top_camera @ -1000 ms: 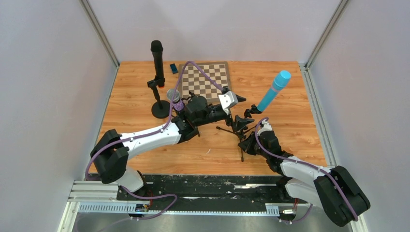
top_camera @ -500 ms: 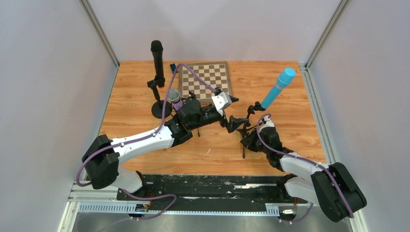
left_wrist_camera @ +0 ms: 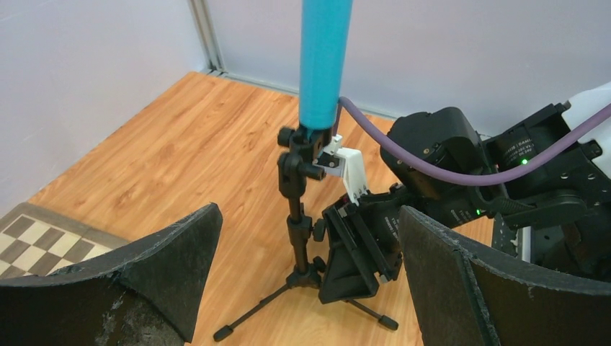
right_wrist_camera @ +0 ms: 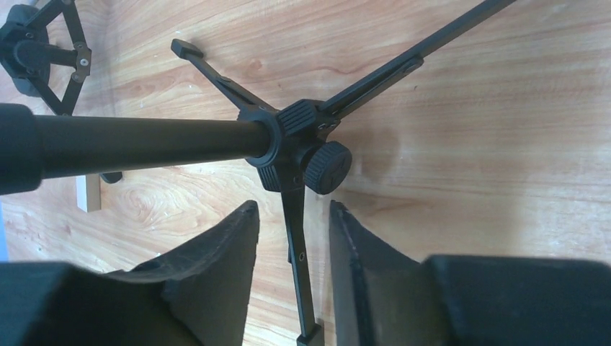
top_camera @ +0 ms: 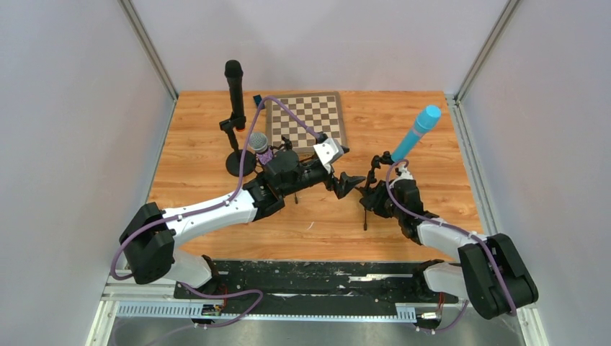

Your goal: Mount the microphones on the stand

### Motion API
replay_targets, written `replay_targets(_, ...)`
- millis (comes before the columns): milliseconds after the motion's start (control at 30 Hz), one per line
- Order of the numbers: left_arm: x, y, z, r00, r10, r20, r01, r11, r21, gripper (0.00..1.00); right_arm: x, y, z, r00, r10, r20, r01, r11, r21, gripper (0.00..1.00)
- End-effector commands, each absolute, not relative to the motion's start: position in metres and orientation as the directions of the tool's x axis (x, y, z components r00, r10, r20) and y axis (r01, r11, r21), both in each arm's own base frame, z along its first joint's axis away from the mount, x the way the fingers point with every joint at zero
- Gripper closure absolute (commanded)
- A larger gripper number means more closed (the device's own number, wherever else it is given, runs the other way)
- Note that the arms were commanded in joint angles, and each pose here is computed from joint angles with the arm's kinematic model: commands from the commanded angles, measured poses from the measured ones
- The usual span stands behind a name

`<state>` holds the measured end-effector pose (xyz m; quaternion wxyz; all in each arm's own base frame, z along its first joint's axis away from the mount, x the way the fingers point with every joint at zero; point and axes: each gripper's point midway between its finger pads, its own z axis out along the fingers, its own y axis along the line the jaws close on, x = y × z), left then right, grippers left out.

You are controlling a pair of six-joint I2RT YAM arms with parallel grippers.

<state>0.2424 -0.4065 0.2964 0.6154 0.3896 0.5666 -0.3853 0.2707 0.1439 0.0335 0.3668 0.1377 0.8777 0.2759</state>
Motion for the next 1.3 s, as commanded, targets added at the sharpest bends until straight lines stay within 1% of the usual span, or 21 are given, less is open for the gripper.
replay_targets(0, 0.241, -0.400, 0.314, 0.065, -0.080, -0.995, 0.908, 0.419, 0.026, 0.00, 0.283, 0.152, 0.059, -0.672, 0.419, -0.611, -0.061, 0.791, 0.609, 0.56)
replay_targets(33, 0.241, -0.401, 0.313, 0.059, -0.080, -0.995, 0.909, 0.415, 0.021, 0.00, 0.282, 0.153, 0.061, -0.672, 0.418, -0.612, -0.071, 0.786, 0.614, 0.52)
replay_targets(167, 0.243, -0.403, 0.308, 0.023, -0.078, -0.997, 0.915, 0.403, -0.010, 0.00, 0.279, 0.151, 0.067, -0.663, 0.416, -0.622, -0.086, 0.783, 0.616, 0.30)
replay_targets(233, 0.244, -0.405, 0.306, 0.006, -0.073, -0.997, 0.916, 0.400, -0.023, 0.00, 0.277, 0.149, 0.070, -0.654, 0.417, -0.631, -0.090, 0.785, 0.612, 0.23)
replay_targets(367, 0.246, -0.407, 0.303, -0.010, -0.067, -0.998, 0.917, 0.397, -0.035, 0.00, 0.273, 0.145, 0.074, -0.638, 0.422, -0.644, -0.089, 0.791, 0.606, 0.16)
replay_targets(467, 0.247, -0.408, 0.301, -0.017, -0.065, -0.998, 0.917, 0.398, -0.041, 0.00, 0.271, 0.142, 0.075, -0.631, 0.421, -0.652, -0.084, 0.797, 0.597, 0.13)
replay_targets(667, 0.245, -0.408, 0.295, -0.055, -0.057, -0.997, 0.925, 0.372, -0.073, 0.00, 0.261, 0.141, 0.076, -0.641, 0.416, -0.645, -0.091, 0.793, 0.602, 0.11)
replay_targets(833, 0.233, -0.405, 0.274, -0.163, -0.020, -0.986, 0.929, 0.334, -0.160, 0.00, 0.249, 0.139, 0.076, -0.657, 0.430, -0.619, -0.073, 0.781, 0.620, 0.08)
replay_targets(933, 0.218, -0.399, 0.255, -0.239, 0.003, -0.971, 0.924, 0.307, -0.227, 0.00, 0.242, 0.137, 0.080, -0.654, 0.446, -0.612, -0.064, 0.773, 0.632, 0.04)
replay_targets(1067, 0.208, -0.385, 0.224, -0.377, 0.030, -0.926, 0.871, 0.351, -0.343, 0.00, 0.232, 0.132, 0.083, -0.647, 0.460, -0.607, -0.046, 0.772, 0.634, 0.00)
replay_targets(1167, 0.203, -0.374, 0.206, -0.440, 0.039, -0.897, 0.834, 0.389, -0.392, 0.00, 0.229, 0.127, 0.089, -0.625, 0.469, -0.625, -0.050, 0.774, 0.631, 0.00)
replay_targets(1267, 0.202, -0.354, 0.182, -0.490, 0.021, -0.872, 0.775, 0.469, -0.424, 0.00, 0.229, 0.122, 0.091, -0.612, 0.478, -0.631, -0.035, 0.780, 0.625, 0.00)
